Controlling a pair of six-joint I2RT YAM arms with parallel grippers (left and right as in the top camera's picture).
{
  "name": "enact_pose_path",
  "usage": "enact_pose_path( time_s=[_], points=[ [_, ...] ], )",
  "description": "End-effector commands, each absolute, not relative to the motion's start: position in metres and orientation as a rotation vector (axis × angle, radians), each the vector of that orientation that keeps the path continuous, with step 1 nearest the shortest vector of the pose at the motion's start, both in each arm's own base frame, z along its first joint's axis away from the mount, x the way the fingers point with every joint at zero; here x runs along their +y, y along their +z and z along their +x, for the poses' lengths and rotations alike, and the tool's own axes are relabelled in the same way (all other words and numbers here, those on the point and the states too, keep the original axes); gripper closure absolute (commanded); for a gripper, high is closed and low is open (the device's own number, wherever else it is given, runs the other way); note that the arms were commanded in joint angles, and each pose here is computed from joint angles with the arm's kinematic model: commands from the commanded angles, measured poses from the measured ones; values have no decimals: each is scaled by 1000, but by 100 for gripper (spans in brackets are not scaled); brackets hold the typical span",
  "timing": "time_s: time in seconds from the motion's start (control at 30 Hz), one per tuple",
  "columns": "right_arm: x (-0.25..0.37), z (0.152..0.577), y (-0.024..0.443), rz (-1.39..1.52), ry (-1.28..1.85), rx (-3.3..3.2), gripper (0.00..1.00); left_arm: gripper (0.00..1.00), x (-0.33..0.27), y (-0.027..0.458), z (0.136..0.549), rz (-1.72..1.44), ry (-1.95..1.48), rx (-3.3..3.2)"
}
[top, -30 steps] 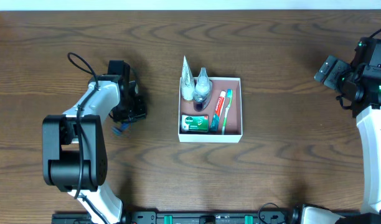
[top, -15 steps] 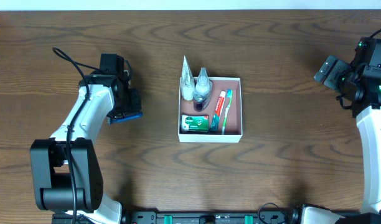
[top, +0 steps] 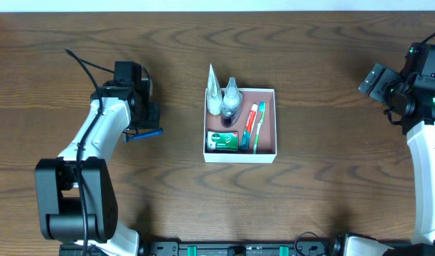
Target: Pack container
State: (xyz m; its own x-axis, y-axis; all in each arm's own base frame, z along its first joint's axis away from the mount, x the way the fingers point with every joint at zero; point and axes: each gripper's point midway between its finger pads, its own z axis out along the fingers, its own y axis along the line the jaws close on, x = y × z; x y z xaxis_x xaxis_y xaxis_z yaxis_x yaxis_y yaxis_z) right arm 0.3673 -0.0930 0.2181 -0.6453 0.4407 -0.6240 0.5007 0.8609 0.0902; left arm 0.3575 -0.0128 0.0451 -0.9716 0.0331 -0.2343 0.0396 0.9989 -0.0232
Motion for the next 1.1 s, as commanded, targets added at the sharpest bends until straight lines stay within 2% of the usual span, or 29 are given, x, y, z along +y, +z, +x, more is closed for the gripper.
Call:
enact_pose_path(
  time_s=[0.0,0.33,1.07],
  points=[
    [-95,368,218,697,-116,2364,1,52,-17,29,350,295,-71,2935],
    [-95,368,218,697,-116,2364,1,52,-32,22,346,535,-181,2908],
    [-95,368,218,697,-116,2364,1,49,-5,17,343,450,-150,2948]
  ],
)
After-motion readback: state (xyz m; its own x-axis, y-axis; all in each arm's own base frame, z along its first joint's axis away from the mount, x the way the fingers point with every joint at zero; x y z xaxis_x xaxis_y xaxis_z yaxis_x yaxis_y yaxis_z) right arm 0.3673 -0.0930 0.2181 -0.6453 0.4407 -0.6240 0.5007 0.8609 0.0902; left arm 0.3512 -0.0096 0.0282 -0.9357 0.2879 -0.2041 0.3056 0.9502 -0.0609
